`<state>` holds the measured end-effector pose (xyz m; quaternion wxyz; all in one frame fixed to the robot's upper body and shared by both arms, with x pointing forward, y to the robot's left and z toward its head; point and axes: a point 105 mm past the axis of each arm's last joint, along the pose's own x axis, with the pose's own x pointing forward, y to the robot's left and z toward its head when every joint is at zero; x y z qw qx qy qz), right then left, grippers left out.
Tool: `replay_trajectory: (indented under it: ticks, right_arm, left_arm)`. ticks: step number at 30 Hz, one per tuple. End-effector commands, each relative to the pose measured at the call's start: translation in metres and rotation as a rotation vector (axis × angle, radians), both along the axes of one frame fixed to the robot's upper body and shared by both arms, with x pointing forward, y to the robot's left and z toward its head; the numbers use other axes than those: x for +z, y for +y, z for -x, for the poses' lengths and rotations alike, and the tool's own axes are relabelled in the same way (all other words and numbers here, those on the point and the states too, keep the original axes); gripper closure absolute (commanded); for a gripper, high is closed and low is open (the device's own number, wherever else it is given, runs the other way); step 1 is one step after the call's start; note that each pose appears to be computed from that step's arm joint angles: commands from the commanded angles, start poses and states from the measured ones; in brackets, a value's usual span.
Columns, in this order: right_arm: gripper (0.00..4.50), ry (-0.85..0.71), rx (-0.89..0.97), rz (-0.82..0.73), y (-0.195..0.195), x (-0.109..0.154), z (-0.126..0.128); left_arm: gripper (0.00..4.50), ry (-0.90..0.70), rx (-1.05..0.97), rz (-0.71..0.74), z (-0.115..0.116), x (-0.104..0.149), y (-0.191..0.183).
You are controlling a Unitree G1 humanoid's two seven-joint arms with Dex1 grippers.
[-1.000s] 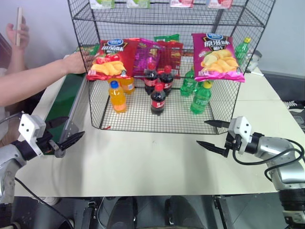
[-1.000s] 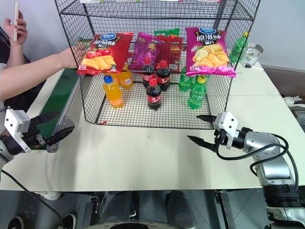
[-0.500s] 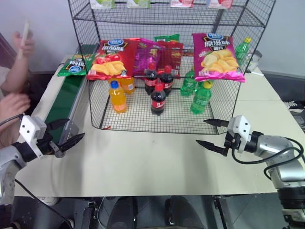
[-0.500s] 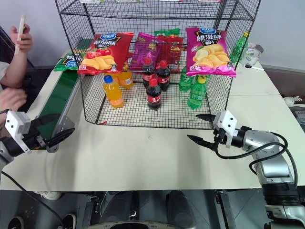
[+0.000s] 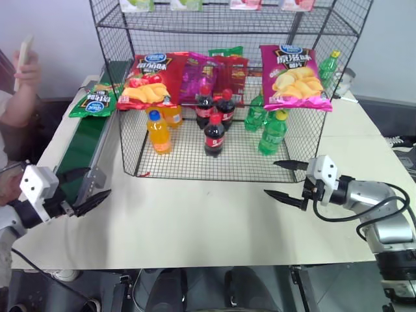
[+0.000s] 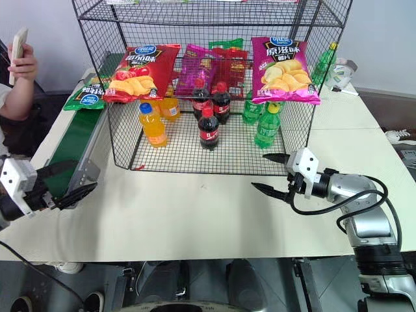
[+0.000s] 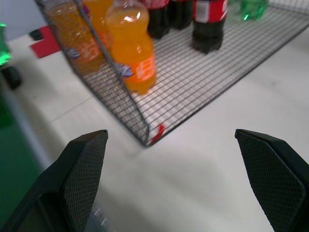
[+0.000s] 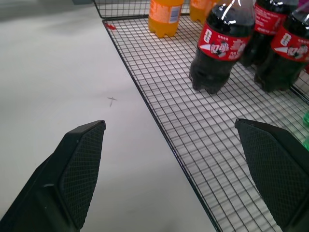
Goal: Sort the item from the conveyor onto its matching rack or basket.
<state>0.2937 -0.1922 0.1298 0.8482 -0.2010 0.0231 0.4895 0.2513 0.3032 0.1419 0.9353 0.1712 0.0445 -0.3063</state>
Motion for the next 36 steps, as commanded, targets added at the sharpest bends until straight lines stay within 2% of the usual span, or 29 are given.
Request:
replay_trajectory:
  ticks: [1, 10, 14, 16, 20, 36]
  right_arm:
    - [0.02, -0.036, 0.032, -0.019, 0.007, 0.01, -0.002]
    - [0.02, -0.005, 0.155, -0.023, 0.03, 0.008, 0.002]
    - [0.02, 0.048, 0.257, -0.12, 0.05, 0.021, 0.011]
    - [0.02, 0.048, 0.301, -0.135, 0.059, 0.025, 0.016]
    - [0.02, 0.076, 0.36, -0.1, 0.073, 0.02, 0.026]
    - [0.02, 0.024, 0.313, -0.073, 0.073, 0.018, 0.02]
  left_arm:
    - [0.0, -0.118, 0.048, -0.094, 0.003, 0.02, 0.014]
    - [0.0, -0.274, 0.149, -0.493, 0.022, 0.015, 0.046]
    - [0.0, -0.352, 0.21, -0.7, 0.027, 0.02, 0.067]
    - [0.0, -0.375, 0.246, -0.754, 0.028, 0.022, 0.076]
    - [0.0, -0.375, 0.257, -0.828, 0.029, 0.014, 0.083]
    - [0.0, -0.374, 0.246, -0.847, 0.009, -0.003, 0.083]
